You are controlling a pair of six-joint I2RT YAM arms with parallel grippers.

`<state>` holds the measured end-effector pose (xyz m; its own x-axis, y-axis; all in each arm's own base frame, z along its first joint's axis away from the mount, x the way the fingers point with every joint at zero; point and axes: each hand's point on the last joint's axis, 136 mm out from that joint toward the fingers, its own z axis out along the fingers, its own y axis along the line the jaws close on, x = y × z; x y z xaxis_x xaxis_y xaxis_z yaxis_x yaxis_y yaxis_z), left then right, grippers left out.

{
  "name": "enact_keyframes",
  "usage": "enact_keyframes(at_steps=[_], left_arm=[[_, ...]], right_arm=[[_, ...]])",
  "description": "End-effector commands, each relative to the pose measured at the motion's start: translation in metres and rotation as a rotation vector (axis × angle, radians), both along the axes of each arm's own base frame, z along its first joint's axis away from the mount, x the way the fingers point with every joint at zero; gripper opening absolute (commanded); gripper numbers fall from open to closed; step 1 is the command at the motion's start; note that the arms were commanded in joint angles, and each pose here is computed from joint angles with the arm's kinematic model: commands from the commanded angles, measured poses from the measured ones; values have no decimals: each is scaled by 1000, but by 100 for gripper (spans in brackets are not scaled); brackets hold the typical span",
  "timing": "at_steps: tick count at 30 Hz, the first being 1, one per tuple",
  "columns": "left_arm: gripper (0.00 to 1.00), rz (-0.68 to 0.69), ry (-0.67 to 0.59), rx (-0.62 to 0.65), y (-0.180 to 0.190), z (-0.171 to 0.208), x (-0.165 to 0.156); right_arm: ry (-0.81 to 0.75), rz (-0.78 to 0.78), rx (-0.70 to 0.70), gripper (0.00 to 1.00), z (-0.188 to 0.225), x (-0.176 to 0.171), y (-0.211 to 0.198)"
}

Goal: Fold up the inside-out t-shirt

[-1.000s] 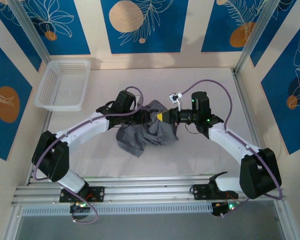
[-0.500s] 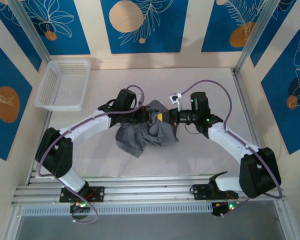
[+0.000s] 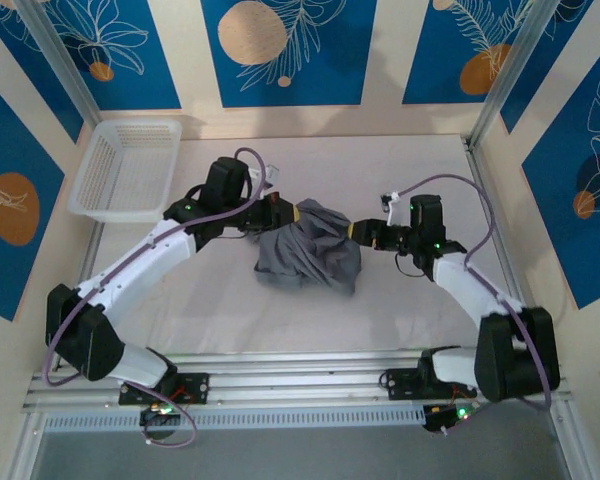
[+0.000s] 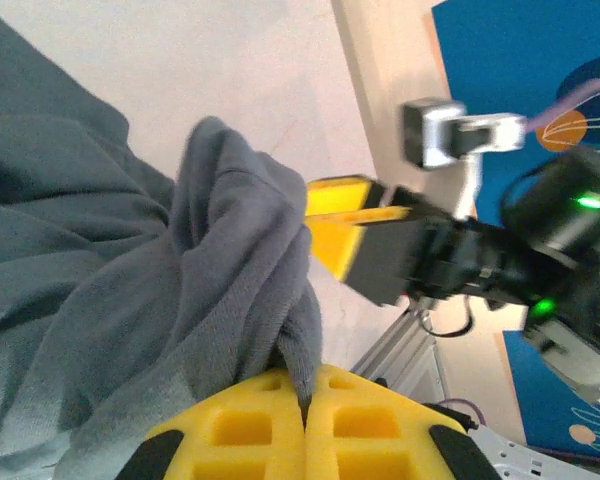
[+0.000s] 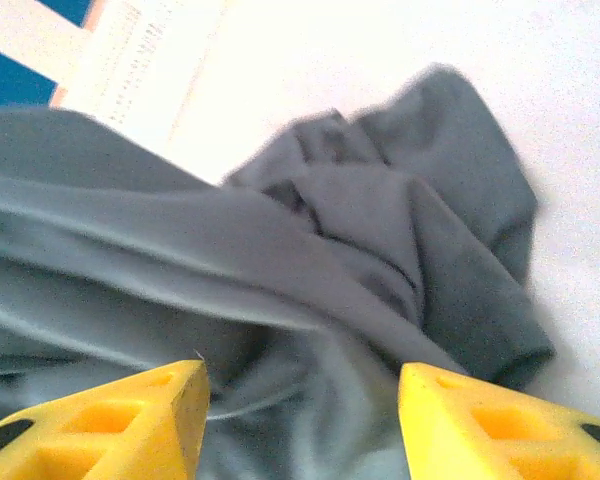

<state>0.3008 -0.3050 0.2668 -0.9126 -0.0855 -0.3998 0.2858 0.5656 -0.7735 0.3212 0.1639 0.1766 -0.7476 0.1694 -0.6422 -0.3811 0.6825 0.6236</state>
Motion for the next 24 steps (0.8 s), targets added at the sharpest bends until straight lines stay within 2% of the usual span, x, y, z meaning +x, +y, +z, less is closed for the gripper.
enact_keyframes(at_steps=[1,4,7,12,16,24], left_arm=[[1,-42,39,-29,-5,-4,-5],[1,-41,37,-31,-7,-5,-2],[1,-43,35,-30,-8,-4,-1],[2,-44,32,-27,-8,-2,0],[2,-45,28,-27,-8,0,-1],[2,-52,28,-27,-9,-1,-1]], right_arm=[[-297,28,-103,55,47,-6,15],[-553,101,-223,55,70,-20,42],[-695,220,-279,54,74,-32,70],[-733,306,-412,55,54,-21,90],[-791,267,-476,57,48,-2,92],[-814,384,-452,58,37,-11,115]])
